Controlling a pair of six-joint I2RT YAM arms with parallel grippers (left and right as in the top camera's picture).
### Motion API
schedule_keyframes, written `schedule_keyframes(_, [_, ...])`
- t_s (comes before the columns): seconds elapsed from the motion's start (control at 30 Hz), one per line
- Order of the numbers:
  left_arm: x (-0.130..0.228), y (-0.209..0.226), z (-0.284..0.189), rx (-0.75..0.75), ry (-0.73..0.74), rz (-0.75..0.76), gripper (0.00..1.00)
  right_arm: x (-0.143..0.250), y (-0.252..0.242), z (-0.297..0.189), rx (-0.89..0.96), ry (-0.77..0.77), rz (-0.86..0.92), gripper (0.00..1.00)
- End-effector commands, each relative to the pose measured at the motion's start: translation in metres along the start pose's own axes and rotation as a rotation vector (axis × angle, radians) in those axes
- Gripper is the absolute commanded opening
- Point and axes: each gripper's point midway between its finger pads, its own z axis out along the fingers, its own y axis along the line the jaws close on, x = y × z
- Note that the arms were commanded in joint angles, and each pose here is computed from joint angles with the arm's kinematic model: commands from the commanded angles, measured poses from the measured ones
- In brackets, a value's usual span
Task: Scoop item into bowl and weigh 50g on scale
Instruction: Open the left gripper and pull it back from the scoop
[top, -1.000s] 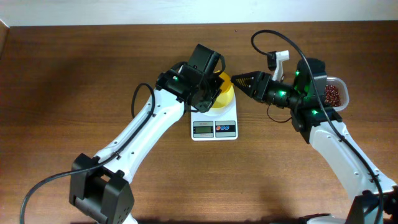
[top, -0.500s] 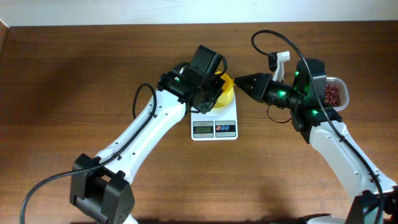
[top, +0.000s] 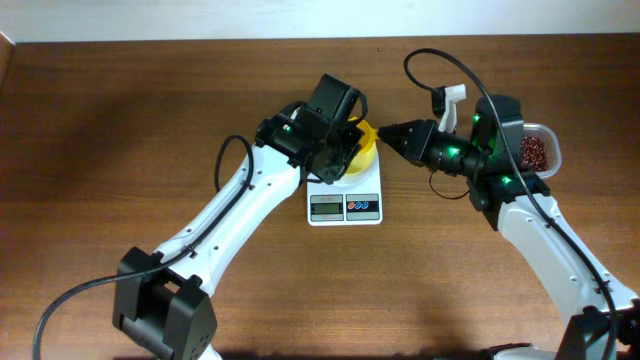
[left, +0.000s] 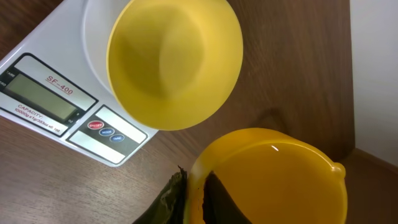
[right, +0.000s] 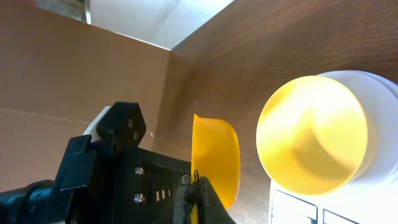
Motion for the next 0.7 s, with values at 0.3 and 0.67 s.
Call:
schedule_keyframes(0.3, [-0.016, -0.007, -0.024, 0.042, -0.017, 0.037, 0.99, -0.003, 0.004, 0.001, 0.01, -0.013, -0.023, 0.04])
schedule_keyframes(0.67, [-0.081, 0.001, -0.132, 0.114, -0.243, 0.498, 0.99, -0.011, -0.003, 0.0, 0.051, -0.051, -0.137, 0.04])
